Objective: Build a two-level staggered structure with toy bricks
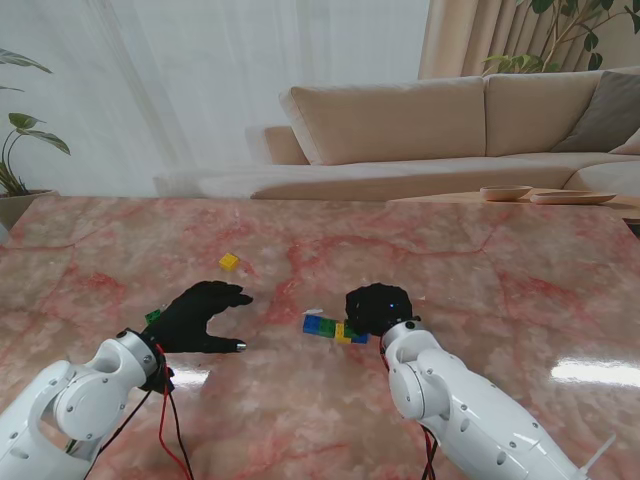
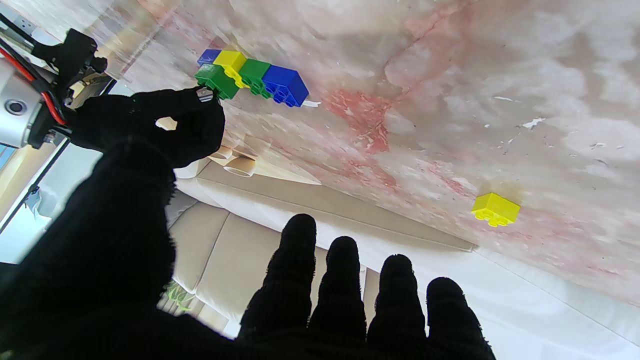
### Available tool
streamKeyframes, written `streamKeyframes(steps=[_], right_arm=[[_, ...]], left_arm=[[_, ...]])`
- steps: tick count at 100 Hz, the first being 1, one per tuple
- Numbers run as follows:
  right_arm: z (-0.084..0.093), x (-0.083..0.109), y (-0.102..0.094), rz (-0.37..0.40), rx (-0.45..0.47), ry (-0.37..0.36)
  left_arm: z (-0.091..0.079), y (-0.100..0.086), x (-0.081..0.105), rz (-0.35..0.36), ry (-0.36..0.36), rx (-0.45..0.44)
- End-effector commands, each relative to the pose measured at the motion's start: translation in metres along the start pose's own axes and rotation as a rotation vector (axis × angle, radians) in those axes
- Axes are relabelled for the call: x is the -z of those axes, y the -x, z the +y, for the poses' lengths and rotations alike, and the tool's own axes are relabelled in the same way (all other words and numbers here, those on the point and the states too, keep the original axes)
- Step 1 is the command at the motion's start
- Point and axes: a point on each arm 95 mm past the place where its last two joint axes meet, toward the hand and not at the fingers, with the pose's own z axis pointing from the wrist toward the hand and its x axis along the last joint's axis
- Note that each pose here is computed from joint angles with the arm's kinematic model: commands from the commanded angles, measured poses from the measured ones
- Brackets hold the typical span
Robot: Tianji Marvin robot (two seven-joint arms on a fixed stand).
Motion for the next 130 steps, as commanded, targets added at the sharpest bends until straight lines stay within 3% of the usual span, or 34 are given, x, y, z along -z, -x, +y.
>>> streamKeyframes(steps=[1, 28, 39, 55, 88, 130], right_arm=[[-0.01, 0.007, -0.003, -0.004, -0.022, -0.021], [0.015, 0.022, -0.01, 0.001, -0.107, 0.091], [0.025, 0.031, -0.004, 0.007, -0.094, 0.091], [0.029, 0.042, 0.013, 0.03, -0.011, 0.029], [0.006, 0.037, 0.036, 0.06, 0.067, -0.138], [-0.019, 0.013, 0.033, 0.061, 0.083, -0.17]], left_arm=[[0.003, -0.001, 0.001, 0.0, 0.004, 0.001], [0.005, -0.002, 0.003, -0.002, 0.007, 0.006], [0.004, -0.001, 0.003, -0.001, 0.001, 0.003], [0.0, -0.001, 0.003, 0.001, -0.005, -0.005], [-0.004, 0.0, 0.001, 0.006, 0.008, -0.019], [-0.006, 0.001, -0.001, 0.01, 0.012, -0.027]])
